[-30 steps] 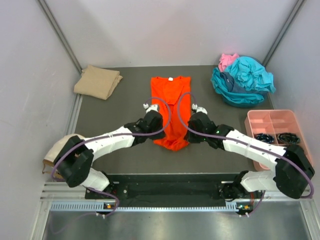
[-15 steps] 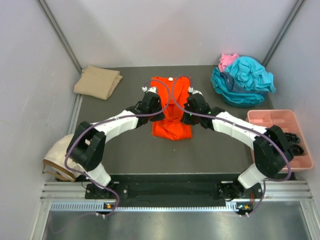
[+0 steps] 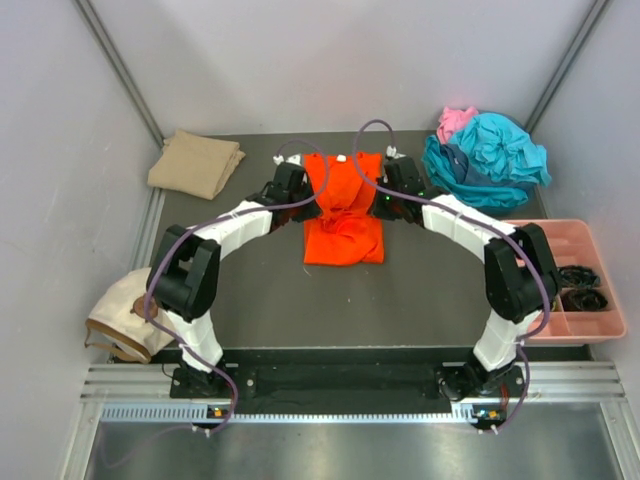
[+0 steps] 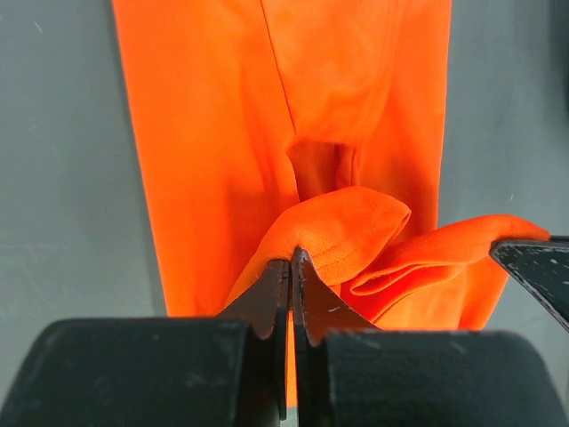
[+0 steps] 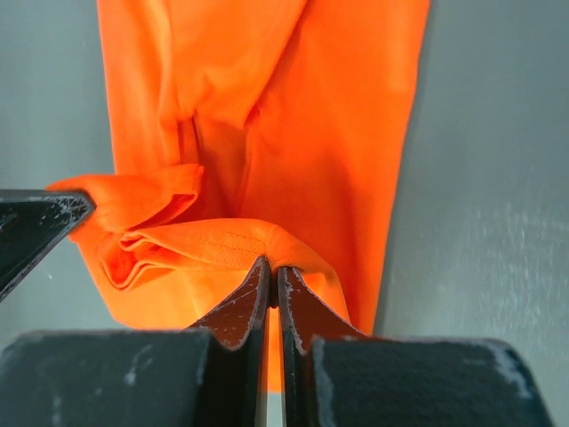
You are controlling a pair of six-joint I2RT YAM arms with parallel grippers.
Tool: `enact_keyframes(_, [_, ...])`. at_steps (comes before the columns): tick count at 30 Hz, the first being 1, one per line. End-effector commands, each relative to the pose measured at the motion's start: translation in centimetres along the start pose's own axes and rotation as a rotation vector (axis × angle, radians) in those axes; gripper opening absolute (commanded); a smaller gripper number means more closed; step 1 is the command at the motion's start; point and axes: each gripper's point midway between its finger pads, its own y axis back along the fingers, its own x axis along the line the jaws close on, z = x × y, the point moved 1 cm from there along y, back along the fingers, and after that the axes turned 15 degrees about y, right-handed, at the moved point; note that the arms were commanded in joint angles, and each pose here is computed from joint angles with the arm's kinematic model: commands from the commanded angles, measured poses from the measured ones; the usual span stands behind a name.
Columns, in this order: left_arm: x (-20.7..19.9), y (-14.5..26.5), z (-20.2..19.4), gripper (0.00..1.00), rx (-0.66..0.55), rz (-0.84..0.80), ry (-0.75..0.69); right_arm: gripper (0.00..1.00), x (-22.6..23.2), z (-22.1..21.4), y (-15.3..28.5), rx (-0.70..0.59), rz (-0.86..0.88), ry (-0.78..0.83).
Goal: Fold and stack the t-shirts
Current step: Fold the folded rectangular tshirt in 1/3 of the way
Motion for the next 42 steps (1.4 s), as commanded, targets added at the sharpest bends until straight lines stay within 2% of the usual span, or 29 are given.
enact_keyframes(1, [-2.0,-0.3,2.9,0.0,-0.051,-0.078,-0.018,0.0,0.4,3.7,-0.9,-0.074,0.048,0.013])
enact_keyframes(12, [-1.1,-2.8,3.9,0.0,-0.027,-0.075,-0.005,0.0,-0.3,4.1,-3.4,-0.046,0.05,0.009])
enact_keyframes(42, [2.8,-5.0,7.6,0.0,-0.046,-0.016,0.037,0.0,-5.3,5.4,-6.4,-0.026,-0.006,-0.043])
